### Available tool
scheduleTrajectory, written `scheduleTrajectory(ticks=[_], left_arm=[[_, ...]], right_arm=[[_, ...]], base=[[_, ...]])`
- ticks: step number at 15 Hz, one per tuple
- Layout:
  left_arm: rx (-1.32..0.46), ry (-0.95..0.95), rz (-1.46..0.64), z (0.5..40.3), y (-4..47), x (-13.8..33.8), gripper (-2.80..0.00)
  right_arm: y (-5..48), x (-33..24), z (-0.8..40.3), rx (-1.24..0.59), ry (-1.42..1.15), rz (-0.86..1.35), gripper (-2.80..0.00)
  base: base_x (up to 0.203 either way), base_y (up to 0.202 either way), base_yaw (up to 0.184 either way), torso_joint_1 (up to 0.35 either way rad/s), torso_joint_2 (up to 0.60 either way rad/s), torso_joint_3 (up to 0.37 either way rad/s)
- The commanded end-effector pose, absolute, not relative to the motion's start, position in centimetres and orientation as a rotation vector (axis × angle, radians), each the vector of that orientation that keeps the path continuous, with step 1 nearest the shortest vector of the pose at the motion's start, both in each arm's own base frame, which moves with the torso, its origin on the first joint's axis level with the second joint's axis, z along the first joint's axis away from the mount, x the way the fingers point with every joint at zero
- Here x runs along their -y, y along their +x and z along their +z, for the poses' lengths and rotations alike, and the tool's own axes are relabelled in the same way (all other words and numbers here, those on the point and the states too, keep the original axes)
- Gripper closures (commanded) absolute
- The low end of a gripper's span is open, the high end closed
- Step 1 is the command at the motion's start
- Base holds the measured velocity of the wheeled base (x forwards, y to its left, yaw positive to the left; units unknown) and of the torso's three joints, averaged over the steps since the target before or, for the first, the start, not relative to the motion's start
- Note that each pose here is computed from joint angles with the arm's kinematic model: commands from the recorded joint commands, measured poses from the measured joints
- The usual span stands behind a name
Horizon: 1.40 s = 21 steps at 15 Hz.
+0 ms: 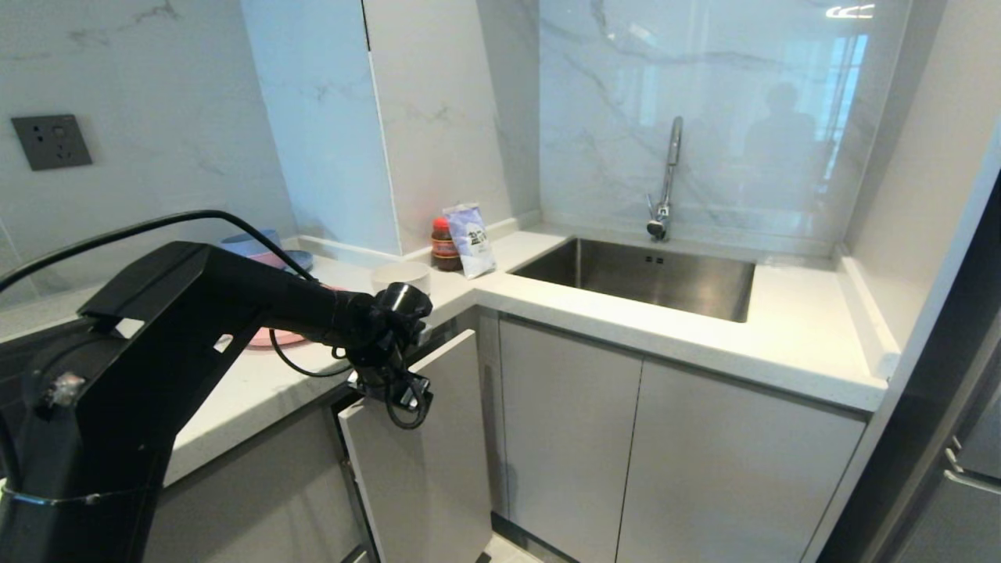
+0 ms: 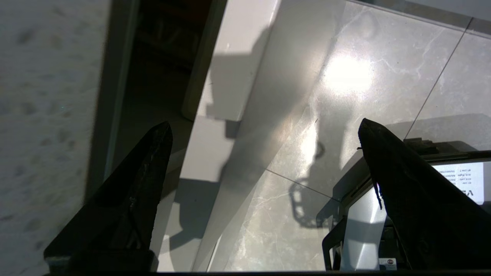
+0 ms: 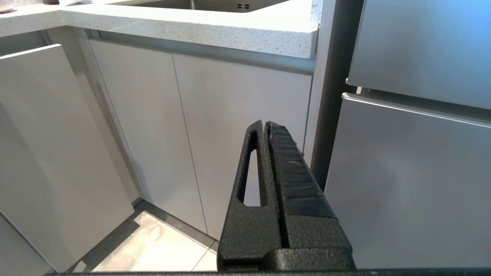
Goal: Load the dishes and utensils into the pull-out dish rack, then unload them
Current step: Open the cupboard
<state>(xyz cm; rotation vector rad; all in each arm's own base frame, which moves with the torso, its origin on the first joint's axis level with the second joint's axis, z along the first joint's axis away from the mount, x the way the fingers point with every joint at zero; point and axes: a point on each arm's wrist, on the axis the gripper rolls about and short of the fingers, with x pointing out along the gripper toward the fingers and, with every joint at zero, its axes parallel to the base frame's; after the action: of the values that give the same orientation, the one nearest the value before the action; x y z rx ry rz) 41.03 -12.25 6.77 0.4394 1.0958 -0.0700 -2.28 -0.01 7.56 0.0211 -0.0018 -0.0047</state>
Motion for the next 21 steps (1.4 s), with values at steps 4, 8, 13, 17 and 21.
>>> scheduleTrajectory(ticks=[4, 8, 13, 17, 21], left_arm=[[-1.114, 0.452, -0.094, 6.0, 40.8, 13.2, -2.8], [-1.114, 0.439, -0.134, 6.2, 40.5, 13.8, -2.8], [-1.102, 0.406, -0.189, 7.1, 39.9, 14.6, -2.8], [-1.098, 0.36, -0.247, 7.7, 39.2, 15.6, -2.8], [-1.11, 0.353, -0.298, 7.5, 38.3, 16.9, -2.8]], right_arm=[[-2.3, 0.0, 7.5, 0.003, 0.021, -0.005, 0.0], [-2.3, 0.0, 7.5, 0.003, 0.021, -0.005, 0.0], [-2.3, 0.0, 7.5, 0.003, 0.021, -0.005, 0.0], [-2.3, 0.0, 7.5, 0.003, 0.021, -0.005, 0.0], [-2.3, 0.0, 7.5, 0.003, 0.021, -0.005, 0.0]], base=[[0.0, 0.0, 0.0, 0.0, 0.0, 0.0], [0.0, 0.0, 0.0, 0.0, 0.0, 0.0], [0.0, 0.0, 0.0, 0.0, 0.0, 0.0], [0.0, 0.0, 0.0, 0.0, 0.0, 0.0], [0.0, 0.0, 0.0, 0.0, 0.0, 0.0]])
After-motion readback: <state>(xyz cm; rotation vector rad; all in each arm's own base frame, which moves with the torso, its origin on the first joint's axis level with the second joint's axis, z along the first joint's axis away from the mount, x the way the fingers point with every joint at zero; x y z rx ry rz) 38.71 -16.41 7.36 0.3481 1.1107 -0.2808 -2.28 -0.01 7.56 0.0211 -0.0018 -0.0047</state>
